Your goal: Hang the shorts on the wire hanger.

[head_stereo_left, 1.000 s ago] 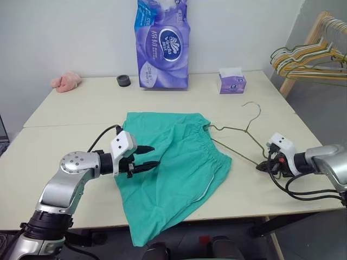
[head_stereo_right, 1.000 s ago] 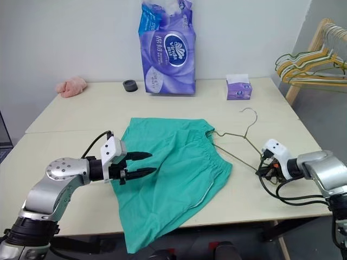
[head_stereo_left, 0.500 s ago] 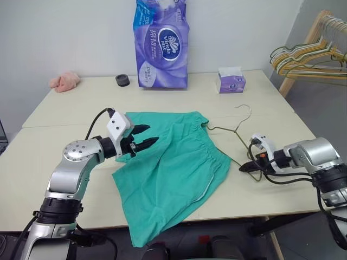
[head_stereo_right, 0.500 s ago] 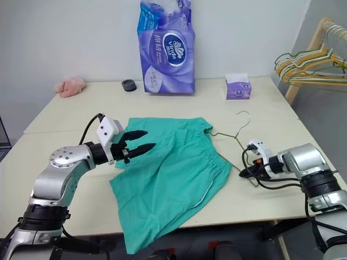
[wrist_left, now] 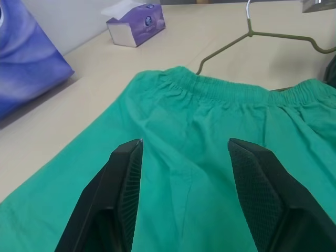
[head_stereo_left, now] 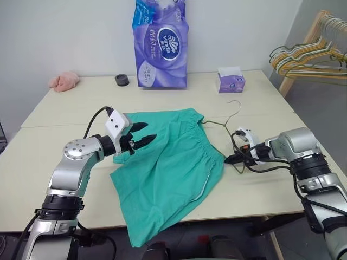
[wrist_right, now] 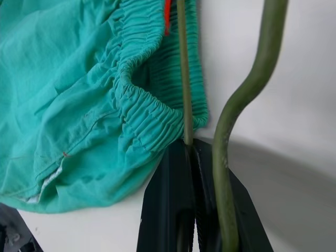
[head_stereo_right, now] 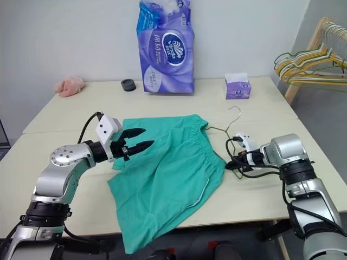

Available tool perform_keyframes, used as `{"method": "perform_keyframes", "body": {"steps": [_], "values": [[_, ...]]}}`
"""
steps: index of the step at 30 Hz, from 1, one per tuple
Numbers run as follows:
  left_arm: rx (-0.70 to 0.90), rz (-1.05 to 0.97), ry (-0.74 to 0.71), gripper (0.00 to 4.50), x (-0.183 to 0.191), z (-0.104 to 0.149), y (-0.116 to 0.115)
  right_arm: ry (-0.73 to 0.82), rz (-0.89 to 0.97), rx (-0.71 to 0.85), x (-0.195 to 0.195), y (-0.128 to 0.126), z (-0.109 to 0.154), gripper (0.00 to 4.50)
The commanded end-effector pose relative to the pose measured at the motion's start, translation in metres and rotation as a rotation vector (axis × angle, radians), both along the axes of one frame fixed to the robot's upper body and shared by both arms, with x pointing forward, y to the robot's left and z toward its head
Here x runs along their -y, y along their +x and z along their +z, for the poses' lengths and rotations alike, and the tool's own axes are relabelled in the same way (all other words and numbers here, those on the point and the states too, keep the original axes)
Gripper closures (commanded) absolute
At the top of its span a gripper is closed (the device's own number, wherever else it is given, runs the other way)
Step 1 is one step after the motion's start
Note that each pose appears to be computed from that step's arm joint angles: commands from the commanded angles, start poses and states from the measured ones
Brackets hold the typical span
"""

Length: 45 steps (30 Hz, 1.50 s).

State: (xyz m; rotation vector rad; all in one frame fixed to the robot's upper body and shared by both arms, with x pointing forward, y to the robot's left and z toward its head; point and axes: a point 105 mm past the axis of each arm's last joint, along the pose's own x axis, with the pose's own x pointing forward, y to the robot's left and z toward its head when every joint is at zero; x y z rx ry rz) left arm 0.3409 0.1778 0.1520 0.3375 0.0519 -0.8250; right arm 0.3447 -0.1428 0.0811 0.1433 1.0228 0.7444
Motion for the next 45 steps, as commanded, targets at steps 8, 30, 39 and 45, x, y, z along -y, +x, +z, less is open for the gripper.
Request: {"method": "perform_keyframes", "body": {"steps": [8, 30, 39, 45], "values": [[0.073, 0.058, -0.039, 1.79, -0.005, 0.017, 0.008, 0.229, 0.095, 0.227, -0.05, 0.011, 0.062, 4.5], [0.023, -0.113, 0.288, 0.03, -0.072, 0.081, 0.018, -0.014, 0.527, 0.671, -0.071, -0.042, 0.065, 4.5], [-0.005, -0.248, 0.508, 0.03, -0.063, 0.064, 0.03, -0.079, 0.68, 0.779, -0.077, -0.053, 0.065, 4.5], [-0.113, -0.456, 0.523, 0.03, -0.038, 0.025, 0.013, -0.11, 0.75, 0.837, -0.081, -0.06, 0.066, 4.5]]}}
